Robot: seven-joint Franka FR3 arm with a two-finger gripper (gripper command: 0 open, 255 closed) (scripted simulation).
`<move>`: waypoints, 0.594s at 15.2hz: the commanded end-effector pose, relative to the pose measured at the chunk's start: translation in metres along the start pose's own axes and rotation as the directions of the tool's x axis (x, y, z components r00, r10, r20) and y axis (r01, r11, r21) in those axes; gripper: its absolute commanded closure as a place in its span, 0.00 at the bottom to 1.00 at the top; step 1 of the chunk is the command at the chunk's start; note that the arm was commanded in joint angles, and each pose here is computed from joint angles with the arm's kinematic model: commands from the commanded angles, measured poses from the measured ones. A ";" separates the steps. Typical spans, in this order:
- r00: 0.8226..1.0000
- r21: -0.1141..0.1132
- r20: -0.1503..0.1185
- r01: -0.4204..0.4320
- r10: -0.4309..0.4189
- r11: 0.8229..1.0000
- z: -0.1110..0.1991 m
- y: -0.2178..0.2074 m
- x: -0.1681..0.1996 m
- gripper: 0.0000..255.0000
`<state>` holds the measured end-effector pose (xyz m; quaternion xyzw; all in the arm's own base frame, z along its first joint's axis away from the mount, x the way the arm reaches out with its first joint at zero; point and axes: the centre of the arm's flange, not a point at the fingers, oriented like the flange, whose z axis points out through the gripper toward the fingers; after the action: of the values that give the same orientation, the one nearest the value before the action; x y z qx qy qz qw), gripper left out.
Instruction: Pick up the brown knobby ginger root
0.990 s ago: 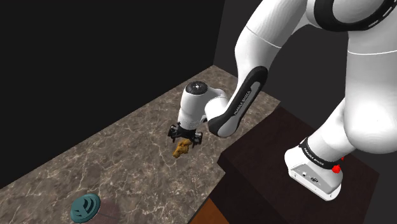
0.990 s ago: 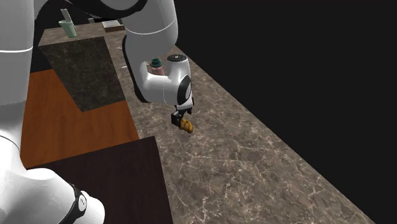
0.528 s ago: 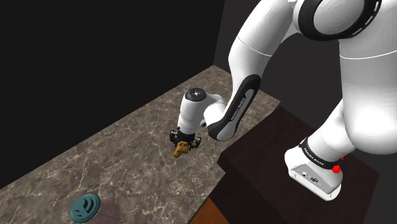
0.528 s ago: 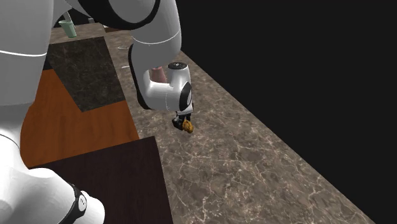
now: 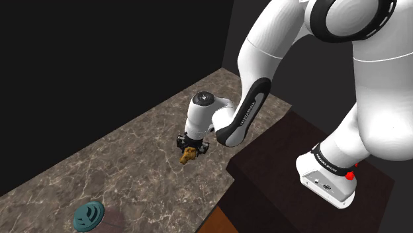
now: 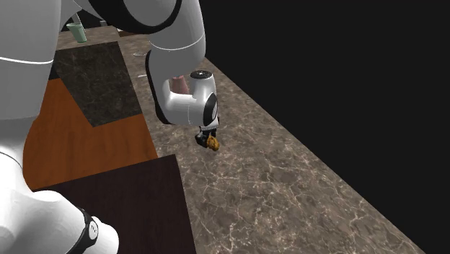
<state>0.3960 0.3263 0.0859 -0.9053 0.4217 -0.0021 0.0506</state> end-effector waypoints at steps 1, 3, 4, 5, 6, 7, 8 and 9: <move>1.000 -0.001 0.001 -0.001 0.001 1.000 0.000 0.000 0.000 1.00; 1.000 -0.001 0.001 -0.001 0.001 1.000 -0.010 -0.001 0.000 1.00; 1.000 -0.001 0.001 -0.001 0.001 1.000 -0.016 -0.001 0.000 1.00; 1.000 -0.001 0.001 -0.001 0.001 1.000 -0.021 -0.002 -0.001 1.00; 1.000 -0.001 0.001 -0.001 0.001 1.000 -0.026 -0.002 -0.001 1.00; 1.000 -0.001 0.001 -0.001 0.001 1.000 -0.031 -0.003 -0.001 1.00; 1.000 -0.001 0.001 -0.001 0.001 1.000 -0.037 -0.003 -0.001 1.00; 1.000 -0.001 0.001 -0.001 0.001 1.000 -0.042 -0.004 -0.001 1.00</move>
<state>0.3951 0.3258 0.1233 -0.9052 0.4220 -0.0015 0.0505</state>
